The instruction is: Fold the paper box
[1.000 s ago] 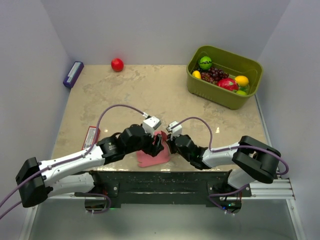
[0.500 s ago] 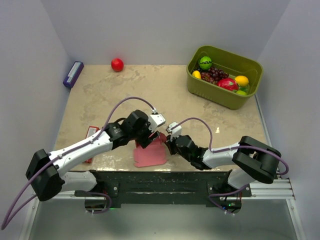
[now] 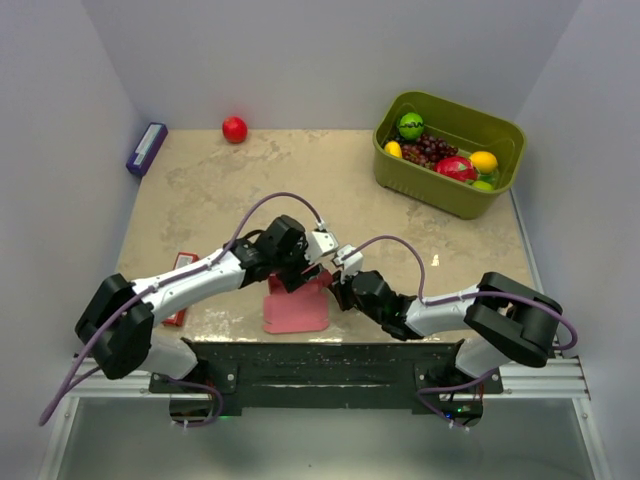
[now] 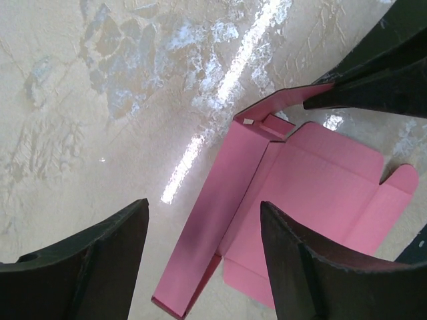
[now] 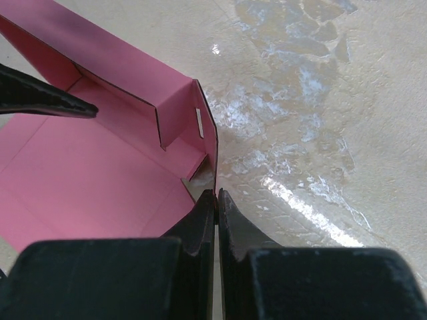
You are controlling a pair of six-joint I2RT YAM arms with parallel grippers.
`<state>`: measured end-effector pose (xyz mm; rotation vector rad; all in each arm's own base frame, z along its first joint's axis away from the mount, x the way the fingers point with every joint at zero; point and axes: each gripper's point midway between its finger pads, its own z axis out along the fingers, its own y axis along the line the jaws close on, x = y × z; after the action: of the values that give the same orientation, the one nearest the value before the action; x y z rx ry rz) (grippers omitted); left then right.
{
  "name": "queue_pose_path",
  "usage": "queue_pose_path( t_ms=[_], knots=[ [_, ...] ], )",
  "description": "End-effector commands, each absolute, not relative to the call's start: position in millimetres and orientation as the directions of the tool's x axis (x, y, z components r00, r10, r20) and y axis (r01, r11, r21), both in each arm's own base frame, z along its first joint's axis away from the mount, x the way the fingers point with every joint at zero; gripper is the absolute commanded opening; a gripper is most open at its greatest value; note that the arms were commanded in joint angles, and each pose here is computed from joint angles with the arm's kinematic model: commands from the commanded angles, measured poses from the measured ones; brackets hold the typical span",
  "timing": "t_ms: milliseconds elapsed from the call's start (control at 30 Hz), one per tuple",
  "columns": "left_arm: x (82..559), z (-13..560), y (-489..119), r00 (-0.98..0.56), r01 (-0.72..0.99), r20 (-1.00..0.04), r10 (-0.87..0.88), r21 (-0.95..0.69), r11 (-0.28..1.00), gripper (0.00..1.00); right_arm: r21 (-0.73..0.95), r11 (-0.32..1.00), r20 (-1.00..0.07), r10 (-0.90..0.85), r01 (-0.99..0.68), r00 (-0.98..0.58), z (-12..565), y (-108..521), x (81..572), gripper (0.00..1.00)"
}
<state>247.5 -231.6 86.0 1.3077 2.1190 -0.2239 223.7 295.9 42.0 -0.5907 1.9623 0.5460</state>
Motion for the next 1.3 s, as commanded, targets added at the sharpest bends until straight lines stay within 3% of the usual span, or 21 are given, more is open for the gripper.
queue_pose_path(
  t_ms=[0,233,367,533,833,1267],
  knots=[
    [259,84,-242,-0.259,0.866,-0.615,0.745,0.194,0.462,0.72,0.125,0.762,-0.904,-0.176,-0.635,-0.390,46,298,219,0.00],
    [259,69,-245,-0.280,0.869,-0.596,0.753,0.176,0.463,0.62,0.123,0.761,-0.904,-0.179,-0.637,-0.388,46,299,220,0.00],
    [258,70,-245,-0.288,0.864,-0.608,0.740,0.168,0.475,0.46,0.118,0.776,-0.906,-0.171,-0.620,-0.387,48,295,222,0.00],
    [251,75,-243,-0.304,0.854,-0.641,0.705,0.145,0.500,0.35,0.119,0.791,-0.909,-0.156,-0.599,-0.387,51,292,224,0.00],
    [240,82,-241,-0.312,0.844,-0.689,0.654,0.115,0.524,0.29,0.151,0.808,-0.910,-0.112,-0.570,-0.399,62,291,225,0.00],
    [237,71,-241,-0.318,0.807,-0.641,0.699,0.204,0.554,0.22,0.288,0.799,-0.883,0.008,-0.528,-0.469,77,319,214,0.00]
  ],
)
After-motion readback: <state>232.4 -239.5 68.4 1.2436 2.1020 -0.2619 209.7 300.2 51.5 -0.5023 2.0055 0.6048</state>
